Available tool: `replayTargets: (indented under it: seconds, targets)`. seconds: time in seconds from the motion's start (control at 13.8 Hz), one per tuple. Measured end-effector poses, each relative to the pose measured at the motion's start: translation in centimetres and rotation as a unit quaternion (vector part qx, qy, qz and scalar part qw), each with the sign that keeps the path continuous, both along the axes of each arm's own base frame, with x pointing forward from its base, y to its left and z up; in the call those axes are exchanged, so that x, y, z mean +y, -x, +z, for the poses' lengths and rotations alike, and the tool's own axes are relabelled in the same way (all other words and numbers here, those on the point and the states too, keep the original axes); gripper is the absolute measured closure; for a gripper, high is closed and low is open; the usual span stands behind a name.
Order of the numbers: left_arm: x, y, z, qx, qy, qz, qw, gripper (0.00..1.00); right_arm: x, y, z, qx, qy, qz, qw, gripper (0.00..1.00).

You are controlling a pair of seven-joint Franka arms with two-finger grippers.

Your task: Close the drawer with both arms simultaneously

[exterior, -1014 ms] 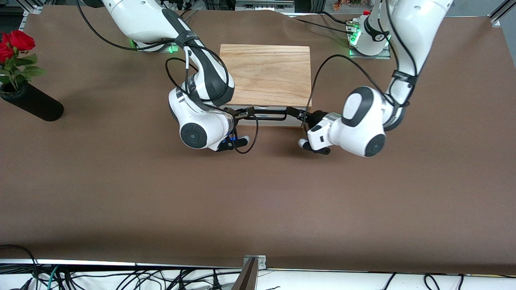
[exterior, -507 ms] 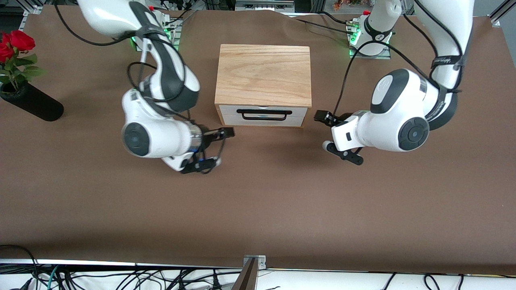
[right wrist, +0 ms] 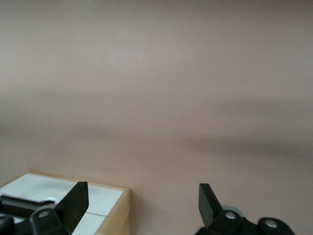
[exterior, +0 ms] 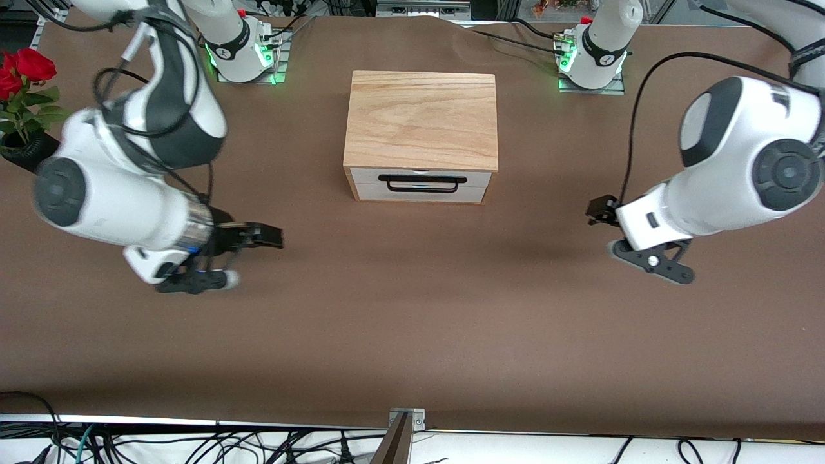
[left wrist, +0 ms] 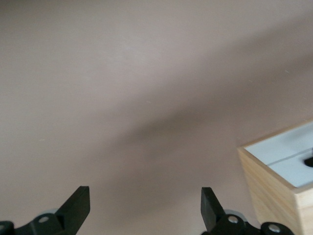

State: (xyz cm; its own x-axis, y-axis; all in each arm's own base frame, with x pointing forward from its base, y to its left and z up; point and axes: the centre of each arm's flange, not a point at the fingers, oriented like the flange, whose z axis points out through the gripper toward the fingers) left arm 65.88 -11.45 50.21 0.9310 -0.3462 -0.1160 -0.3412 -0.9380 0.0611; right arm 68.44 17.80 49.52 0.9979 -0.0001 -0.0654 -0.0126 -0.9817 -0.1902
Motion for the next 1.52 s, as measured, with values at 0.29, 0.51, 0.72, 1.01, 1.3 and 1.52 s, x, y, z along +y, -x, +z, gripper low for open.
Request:
replayTargets:
  seconds: [0.29,0.51,0.72,1.01,1.3,1.52]
  targets:
    - [5.0,0.6,7.3,-0.063,-0.017,0.041,0.997,0.00,-6.1,-0.1,3.8,-0.028,0.033,-0.038,0.998,0.00]
    - [5.2,3.9,9.9,-0.069,-0.026,0.079,0.994,0.00,-9.0,0.9,6.7,-0.043,0.077,-0.039,0.995,0.00]
    - [3.6,6.6,9.0,-0.109,-0.026,0.123,0.986,0.00,-11.3,2.7,8.9,-0.052,0.106,-0.027,0.993,0.00]
    - [5.1,9.7,8.6,-0.101,-0.033,0.129,0.986,0.00,-12.2,6.1,10.3,-0.045,0.102,-0.020,0.994,0.00]
    - [5.2,10.8,8.8,-0.067,-0.042,0.129,0.988,0.00,-14.1,9.2,10.0,-0.025,0.102,-0.030,0.994,0.00]
    - [5.2,10.9,9.0,-0.063,-0.043,0.129,0.989,0.00,-14.2,10.7,9.3,-0.013,0.104,-0.029,0.994,0.00]
